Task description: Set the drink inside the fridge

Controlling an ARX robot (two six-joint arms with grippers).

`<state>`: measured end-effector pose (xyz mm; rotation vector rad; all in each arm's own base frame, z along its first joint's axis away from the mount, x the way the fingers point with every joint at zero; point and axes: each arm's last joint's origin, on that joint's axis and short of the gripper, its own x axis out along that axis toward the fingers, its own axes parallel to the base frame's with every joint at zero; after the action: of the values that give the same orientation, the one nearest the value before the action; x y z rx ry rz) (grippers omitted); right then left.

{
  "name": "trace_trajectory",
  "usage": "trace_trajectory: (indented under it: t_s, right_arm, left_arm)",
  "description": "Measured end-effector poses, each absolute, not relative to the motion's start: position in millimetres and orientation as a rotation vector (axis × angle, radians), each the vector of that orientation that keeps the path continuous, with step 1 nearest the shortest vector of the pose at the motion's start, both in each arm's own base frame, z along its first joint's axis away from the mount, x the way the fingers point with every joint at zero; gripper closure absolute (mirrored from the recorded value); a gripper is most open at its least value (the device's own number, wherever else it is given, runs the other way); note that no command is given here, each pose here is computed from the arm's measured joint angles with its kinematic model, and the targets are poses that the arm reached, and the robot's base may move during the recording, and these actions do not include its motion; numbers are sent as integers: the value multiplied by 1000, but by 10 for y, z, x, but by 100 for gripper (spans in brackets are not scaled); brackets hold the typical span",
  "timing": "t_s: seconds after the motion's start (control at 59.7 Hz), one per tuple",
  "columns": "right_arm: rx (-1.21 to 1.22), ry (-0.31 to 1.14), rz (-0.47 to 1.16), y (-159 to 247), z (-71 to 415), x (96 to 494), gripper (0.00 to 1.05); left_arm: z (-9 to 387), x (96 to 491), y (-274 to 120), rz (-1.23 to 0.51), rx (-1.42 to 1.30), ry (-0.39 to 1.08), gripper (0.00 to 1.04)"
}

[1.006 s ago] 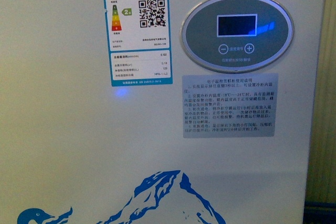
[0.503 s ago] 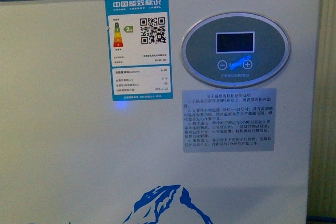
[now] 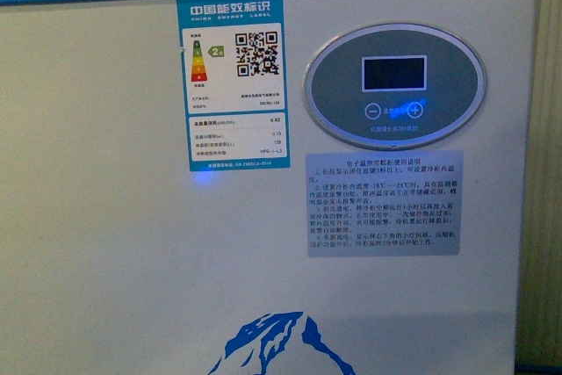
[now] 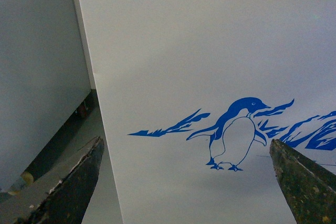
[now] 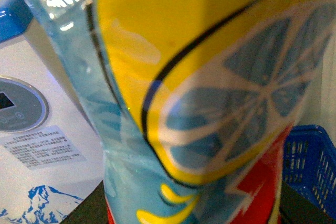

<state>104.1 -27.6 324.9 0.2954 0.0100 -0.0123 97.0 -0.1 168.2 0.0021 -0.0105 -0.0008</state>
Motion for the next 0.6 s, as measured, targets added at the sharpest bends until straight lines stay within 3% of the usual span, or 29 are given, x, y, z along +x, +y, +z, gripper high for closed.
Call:
trace_trajectory:
  t_s: [0.603]
  right_arm:
    - [297,9,-16,-275,3241,1036,61]
  left_arm:
    - [1682,970,-1,-1,2,-11,8]
